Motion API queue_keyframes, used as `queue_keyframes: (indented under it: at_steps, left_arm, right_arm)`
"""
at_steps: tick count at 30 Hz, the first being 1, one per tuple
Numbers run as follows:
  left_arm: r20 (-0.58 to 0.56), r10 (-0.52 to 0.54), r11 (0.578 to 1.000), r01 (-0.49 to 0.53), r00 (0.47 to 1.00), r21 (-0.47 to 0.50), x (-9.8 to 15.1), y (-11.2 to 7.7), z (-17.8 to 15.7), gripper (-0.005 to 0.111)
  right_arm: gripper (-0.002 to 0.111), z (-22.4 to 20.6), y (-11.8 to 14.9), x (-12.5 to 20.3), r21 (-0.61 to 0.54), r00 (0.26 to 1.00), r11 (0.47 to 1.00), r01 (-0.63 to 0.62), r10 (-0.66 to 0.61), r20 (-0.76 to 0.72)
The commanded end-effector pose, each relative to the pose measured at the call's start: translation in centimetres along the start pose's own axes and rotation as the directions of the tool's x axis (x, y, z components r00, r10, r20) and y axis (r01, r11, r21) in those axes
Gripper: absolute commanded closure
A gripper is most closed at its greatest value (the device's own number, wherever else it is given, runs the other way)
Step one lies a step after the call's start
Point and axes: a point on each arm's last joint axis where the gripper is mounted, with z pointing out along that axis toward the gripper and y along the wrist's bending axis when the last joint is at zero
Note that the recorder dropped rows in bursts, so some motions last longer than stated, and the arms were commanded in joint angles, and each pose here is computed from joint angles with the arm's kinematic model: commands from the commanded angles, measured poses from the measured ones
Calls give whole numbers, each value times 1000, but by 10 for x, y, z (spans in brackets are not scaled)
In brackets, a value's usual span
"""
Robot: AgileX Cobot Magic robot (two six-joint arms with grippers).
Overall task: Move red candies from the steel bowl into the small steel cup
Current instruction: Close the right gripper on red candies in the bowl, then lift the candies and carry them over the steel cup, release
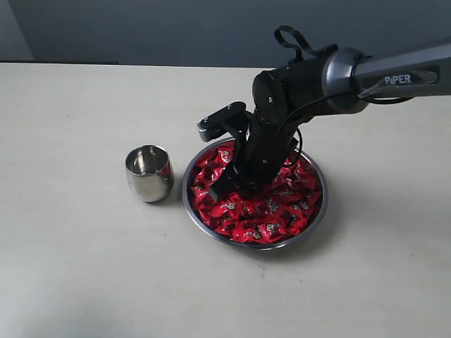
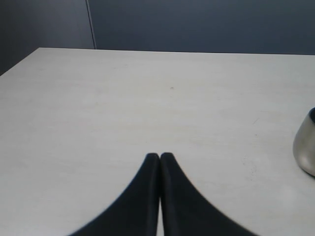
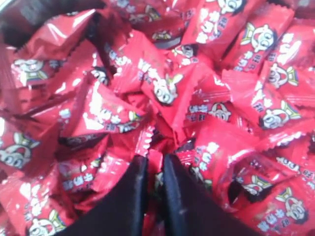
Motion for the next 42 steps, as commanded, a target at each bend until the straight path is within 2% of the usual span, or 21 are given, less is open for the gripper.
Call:
queue_keyframes:
  at_steps: [1,23,27,31,35,42]
  left_arm:
    - [8,2,1000,-2,1000,9,1,0,0,106]
    - [8,2,1000,-2,1000,9,1,0,0,106]
    - [8,2,1000,-2,1000,9,1,0,0,106]
    - [8,2,1000,-2,1000,9,1,0,0,106]
    - [8,2,1000,-2,1000,9,1,0,0,106]
    - [8,2,1000,-2,1000,9,1,0,0,106]
  right_arm:
    - [108,1,0,2,6,1000,1000,13,-13,-27]
    - [108,-59,2,-8,44,988,998,33,-39,148]
    - [108,-76,3,-13,48,972,999,11,-22,234]
    - [108,-95,6,-28,17,946,1000,-7,1,323]
    - [108,-110,10,-48,-28,913,999,30,-17,407]
    - [108,-112,23,-77,-175,865,979,109,-7,502]
